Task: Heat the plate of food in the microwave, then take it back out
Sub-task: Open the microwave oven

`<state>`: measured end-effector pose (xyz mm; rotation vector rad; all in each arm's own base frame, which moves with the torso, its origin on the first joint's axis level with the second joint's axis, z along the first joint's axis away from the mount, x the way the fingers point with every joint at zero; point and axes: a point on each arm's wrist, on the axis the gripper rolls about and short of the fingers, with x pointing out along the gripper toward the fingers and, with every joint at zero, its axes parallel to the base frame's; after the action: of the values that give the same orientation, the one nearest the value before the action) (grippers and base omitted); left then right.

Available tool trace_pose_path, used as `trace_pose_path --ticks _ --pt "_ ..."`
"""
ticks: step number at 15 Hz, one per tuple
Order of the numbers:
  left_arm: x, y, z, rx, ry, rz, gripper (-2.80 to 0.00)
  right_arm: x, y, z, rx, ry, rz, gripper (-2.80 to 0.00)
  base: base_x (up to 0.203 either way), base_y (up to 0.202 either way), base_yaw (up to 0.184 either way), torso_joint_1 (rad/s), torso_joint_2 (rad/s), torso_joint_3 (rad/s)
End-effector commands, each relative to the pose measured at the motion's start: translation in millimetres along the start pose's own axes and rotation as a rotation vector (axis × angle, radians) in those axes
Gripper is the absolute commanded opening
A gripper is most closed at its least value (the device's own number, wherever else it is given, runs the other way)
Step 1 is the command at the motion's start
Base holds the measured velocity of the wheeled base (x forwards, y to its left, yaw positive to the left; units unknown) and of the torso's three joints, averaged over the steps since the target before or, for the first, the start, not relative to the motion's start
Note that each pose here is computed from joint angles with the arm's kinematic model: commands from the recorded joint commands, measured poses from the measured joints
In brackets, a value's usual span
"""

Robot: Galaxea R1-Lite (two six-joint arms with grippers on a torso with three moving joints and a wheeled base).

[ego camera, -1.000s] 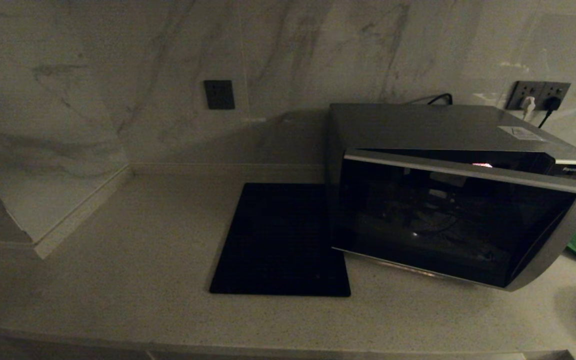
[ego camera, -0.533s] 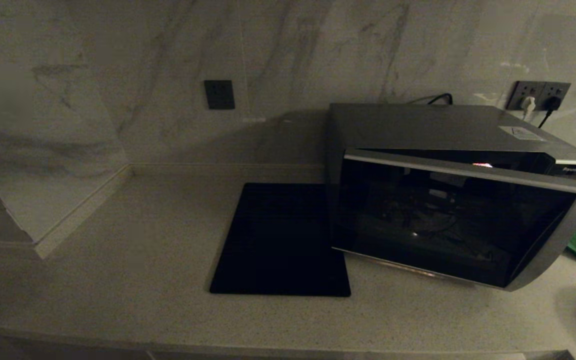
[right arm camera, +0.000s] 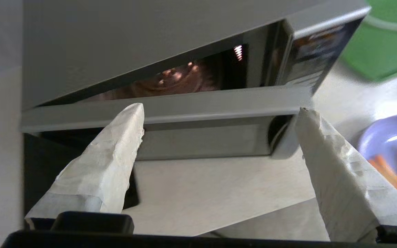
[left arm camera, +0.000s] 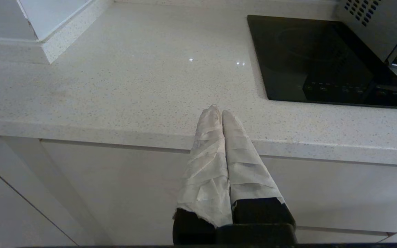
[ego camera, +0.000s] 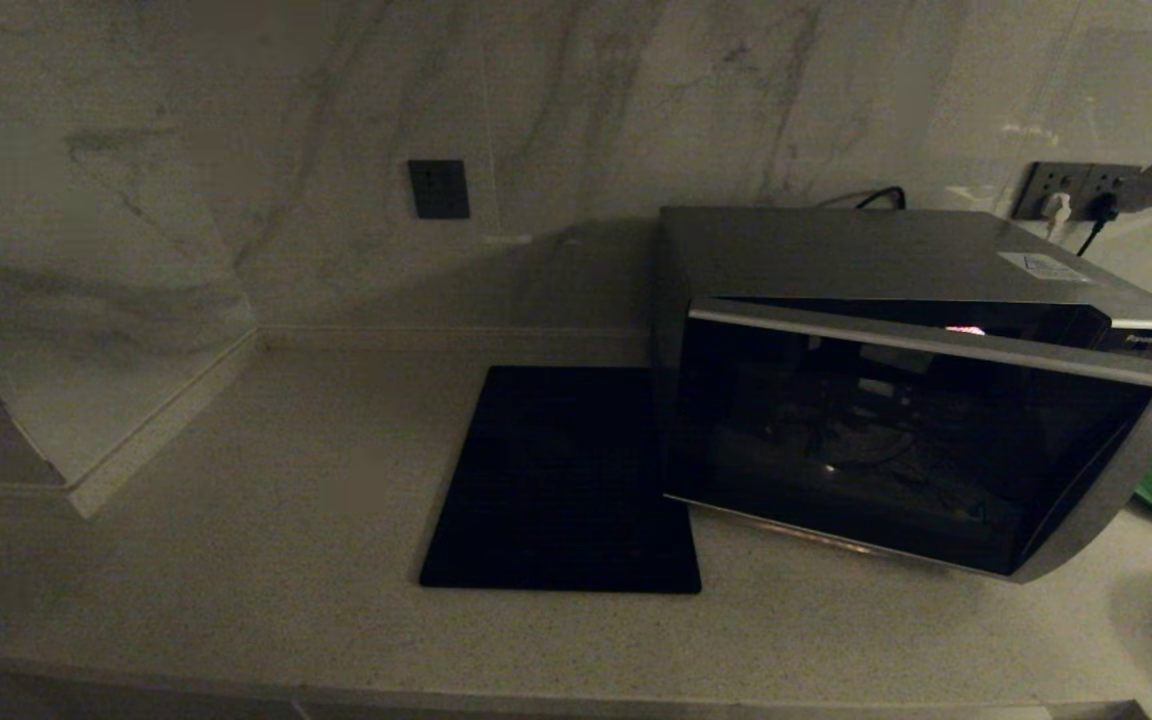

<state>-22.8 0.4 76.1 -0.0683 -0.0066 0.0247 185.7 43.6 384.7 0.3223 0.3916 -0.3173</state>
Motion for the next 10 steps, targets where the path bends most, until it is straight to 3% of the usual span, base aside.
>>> trace_pose_path --ticks 1,10 --pt "0.1 0.0 0.1 -0.001 0.000 -0.001 -2.80 10.5 -1.2 -0.1 0.027 0.016 -0.032 -2.80 0.000 0.000 0.000 0.000 0.00 0.000" --pt "0.1 0.0 0.1 -0.001 0.001 -0.001 -2.80 72.7 -15.4 6.3 0.093 0.091 -0.163 -2.80 0.000 0.000 0.000 0.000 0.00 0.000"
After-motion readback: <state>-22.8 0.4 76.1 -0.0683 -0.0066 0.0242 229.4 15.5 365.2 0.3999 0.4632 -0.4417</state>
